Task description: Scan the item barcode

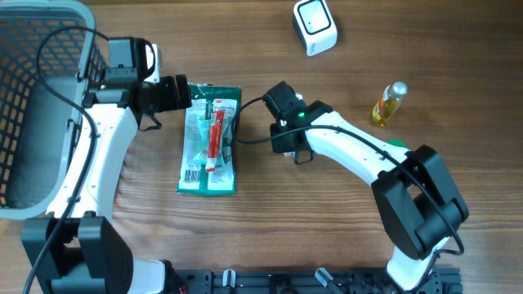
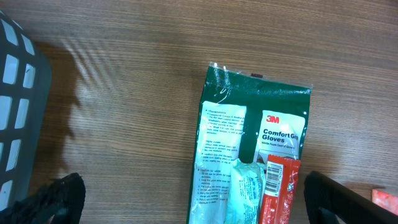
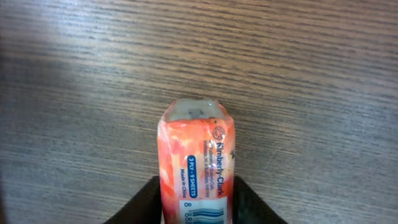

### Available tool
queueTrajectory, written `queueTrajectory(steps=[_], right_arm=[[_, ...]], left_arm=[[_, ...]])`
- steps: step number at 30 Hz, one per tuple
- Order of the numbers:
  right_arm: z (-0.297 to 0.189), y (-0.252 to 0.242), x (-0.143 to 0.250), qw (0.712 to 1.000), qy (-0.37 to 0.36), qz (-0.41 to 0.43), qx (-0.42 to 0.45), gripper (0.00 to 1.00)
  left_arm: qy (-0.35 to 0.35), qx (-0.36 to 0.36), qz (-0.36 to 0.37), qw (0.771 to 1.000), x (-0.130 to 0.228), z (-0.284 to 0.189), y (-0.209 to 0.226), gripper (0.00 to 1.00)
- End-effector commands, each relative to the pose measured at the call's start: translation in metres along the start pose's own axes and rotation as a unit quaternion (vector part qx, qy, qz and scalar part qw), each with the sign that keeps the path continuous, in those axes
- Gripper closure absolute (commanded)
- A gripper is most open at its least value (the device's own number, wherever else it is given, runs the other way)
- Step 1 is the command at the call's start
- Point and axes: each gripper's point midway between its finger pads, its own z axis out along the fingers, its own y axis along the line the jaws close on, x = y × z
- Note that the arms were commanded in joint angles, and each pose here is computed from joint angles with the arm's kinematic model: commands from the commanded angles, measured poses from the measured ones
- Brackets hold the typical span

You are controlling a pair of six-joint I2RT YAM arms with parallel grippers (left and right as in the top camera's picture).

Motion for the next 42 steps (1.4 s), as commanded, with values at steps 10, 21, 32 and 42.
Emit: queueTrajectory(steps=[10, 21, 32, 42], right_arm=[[0.000, -0.027, -0.010, 0.999, 0.008, 0.015, 0.038, 0.75], [-0.003, -0.076, -0.013, 0.996, 0.034, 0.048, 0.060, 0.78], [-0.003, -0.076, -0.014, 0.996, 0.032, 0.048, 0.061, 0.39], [-0.137, 0.013, -0.087, 0.986, -0.027, 0.015, -0.164, 0.45]], left_arm=[[-0.006, 0.004, 0.007, 1.000, -0.004, -0.003, -0.001, 0.00], [-0.006, 0.004, 0.007, 1.000, -0.004, -0.003, -0.001, 0.00], [-0.006, 0.004, 0.007, 1.000, -0.004, -0.003, -0.001, 0.00], [-0.006, 0.004, 0.007, 1.000, -0.004, -0.003, -0.001, 0.00]])
